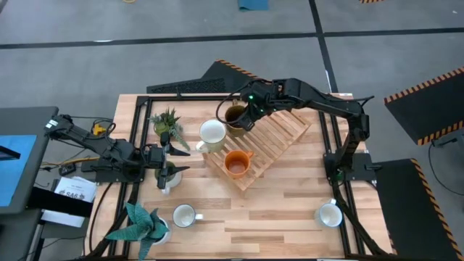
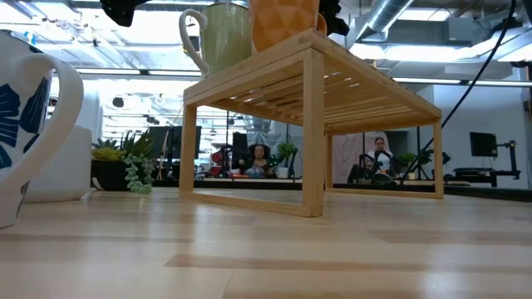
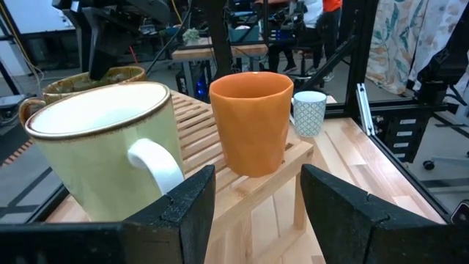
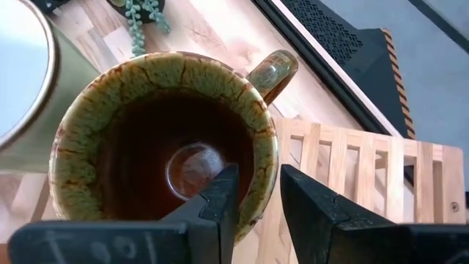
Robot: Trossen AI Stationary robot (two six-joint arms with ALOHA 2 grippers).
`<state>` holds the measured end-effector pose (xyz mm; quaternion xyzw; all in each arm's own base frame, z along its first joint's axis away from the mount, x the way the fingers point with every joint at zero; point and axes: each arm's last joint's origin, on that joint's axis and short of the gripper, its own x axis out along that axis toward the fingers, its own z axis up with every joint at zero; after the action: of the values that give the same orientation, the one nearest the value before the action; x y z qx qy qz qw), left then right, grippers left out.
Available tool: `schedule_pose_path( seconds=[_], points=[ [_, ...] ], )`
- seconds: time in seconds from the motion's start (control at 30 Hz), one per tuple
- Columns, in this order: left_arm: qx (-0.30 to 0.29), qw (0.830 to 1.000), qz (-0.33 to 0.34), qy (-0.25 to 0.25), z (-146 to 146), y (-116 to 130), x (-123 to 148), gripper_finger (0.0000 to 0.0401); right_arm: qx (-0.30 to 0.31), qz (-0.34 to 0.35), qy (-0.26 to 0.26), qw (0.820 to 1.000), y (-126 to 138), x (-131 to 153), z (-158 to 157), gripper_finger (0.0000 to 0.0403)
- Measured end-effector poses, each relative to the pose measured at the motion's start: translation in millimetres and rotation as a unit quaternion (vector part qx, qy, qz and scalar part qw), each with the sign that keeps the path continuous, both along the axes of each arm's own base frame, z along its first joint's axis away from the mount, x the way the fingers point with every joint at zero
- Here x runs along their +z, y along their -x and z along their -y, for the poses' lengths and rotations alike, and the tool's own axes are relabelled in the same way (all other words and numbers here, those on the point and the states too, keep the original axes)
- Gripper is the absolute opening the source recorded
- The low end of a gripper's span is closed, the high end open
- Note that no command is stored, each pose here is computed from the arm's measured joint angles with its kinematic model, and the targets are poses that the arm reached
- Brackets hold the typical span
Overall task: Place coffee mugs
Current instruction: Put the brown mug on the shelf, then put the light blue mug on the shelf
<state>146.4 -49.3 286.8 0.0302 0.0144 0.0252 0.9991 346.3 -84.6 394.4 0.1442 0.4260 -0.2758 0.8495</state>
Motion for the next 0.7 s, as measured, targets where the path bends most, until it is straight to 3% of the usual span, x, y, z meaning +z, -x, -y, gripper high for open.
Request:
schedule_pose_path(
  seconds=[0.2,0.43,0.6,0.7],
  points=[
    [0.0,1.0,0.0,0.0,0.0,0.0,0.0,0.0187,0.009,0.017,0.017,1.0,9.0,12.5,0.4,0.0127],
    [0.0,1.0,-0.003,0.001,0.0,0.0,-0.5,0.0187,-0.004,0.063,0.04,0.997,44.5,45.7,-4.2,0.0127],
    [0.0,1.0,-0.007,0.001,0.0,0.1,-1.3,0.0187,-0.012,0.076,0.067,0.995,75.3,66.2,-26.2,0.0127],
    [0.0,1.0,-0.01,0.004,0.0,0.1,-2.1,0.0187,-0.026,0.053,0.095,0.994,91.3,63.2,-43.7,0.0127]
  ],
)
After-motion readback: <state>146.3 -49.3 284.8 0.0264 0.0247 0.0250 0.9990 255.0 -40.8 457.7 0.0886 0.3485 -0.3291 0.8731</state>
